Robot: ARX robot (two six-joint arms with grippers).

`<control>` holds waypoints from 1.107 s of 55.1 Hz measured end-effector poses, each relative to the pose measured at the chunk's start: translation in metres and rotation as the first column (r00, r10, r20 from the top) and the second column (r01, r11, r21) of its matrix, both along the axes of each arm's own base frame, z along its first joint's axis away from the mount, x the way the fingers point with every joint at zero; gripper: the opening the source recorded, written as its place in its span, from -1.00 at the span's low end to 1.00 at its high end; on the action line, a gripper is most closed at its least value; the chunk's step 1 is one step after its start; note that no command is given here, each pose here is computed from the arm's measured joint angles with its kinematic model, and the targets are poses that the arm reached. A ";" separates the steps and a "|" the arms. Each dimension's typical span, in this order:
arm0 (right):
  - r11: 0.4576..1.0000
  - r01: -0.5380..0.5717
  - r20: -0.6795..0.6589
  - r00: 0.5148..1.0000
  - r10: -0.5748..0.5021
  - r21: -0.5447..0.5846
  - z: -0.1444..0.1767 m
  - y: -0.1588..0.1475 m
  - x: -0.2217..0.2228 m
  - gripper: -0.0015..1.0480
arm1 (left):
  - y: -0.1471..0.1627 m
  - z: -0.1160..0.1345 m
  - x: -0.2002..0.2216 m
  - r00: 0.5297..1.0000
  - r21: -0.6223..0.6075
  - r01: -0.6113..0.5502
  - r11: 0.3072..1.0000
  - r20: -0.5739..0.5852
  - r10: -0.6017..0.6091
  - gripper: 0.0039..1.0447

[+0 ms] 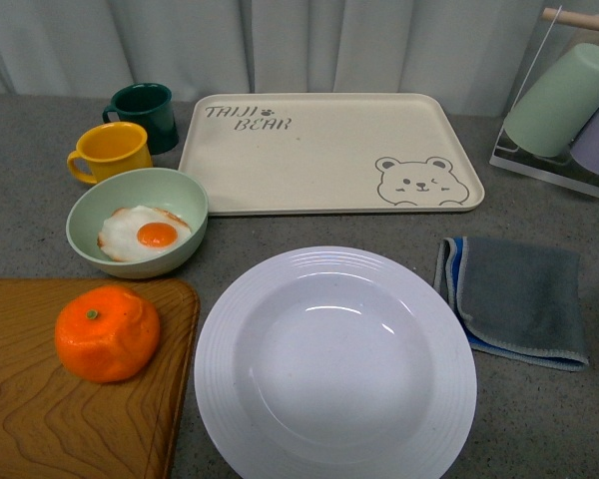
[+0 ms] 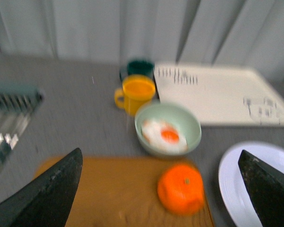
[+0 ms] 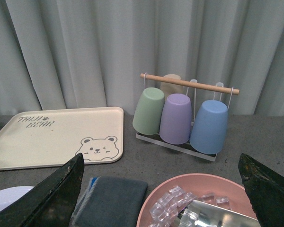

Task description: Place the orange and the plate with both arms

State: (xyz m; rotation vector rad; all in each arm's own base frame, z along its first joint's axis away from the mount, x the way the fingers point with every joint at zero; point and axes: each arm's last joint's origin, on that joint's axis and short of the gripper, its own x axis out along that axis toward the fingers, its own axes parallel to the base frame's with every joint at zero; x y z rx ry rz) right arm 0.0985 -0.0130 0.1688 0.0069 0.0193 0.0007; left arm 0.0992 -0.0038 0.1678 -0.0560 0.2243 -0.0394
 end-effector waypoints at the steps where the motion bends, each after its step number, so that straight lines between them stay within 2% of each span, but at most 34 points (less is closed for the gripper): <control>1: 1.000 0.000 0.000 1.000 0.000 0.000 0.000 0.000 0.000 0.82 | -0.001 0.000 0.001 0.999 -0.001 0.004 1.000 -0.032 -0.004 0.88; 2: 1.000 0.000 0.000 1.000 0.000 0.000 0.000 0.000 0.000 0.82 | -0.003 -0.001 0.005 0.995 -0.004 0.014 1.000 -0.100 -0.014 0.88; 5: 1.000 0.000 0.000 1.000 0.000 0.000 0.000 0.000 0.000 0.82 | -0.009 -0.003 0.015 0.982 -0.018 0.066 0.998 -0.176 -0.068 0.88; 12: 1.000 0.000 -0.001 1.000 0.000 0.000 0.000 0.000 0.000 0.82 | -0.026 -0.004 0.046 0.954 -0.002 0.185 0.983 -0.242 -0.180 0.88; 21: 1.000 0.000 -0.001 1.000 0.000 0.000 0.000 0.000 0.000 0.82 | -0.036 -0.018 0.098 0.905 -0.025 0.213 0.977 -0.372 -0.207 0.88; 32: 1.000 0.000 -0.001 1.000 0.000 0.000 0.000 0.000 0.000 0.82 | -0.038 -0.045 0.130 0.842 -0.017 0.195 0.981 -0.509 -0.176 0.88; 46: 1.000 0.000 -0.001 1.000 0.000 0.000 0.000 0.000 0.000 0.82 | -0.039 -0.065 0.138 0.771 -0.058 0.210 0.976 -0.604 -0.202 0.88; 61: 1.000 0.000 -0.001 1.000 0.000 0.000 0.000 0.000 0.000 0.82 | -0.040 -0.075 0.154 0.738 -0.085 0.184 0.979 -0.646 -0.195 0.88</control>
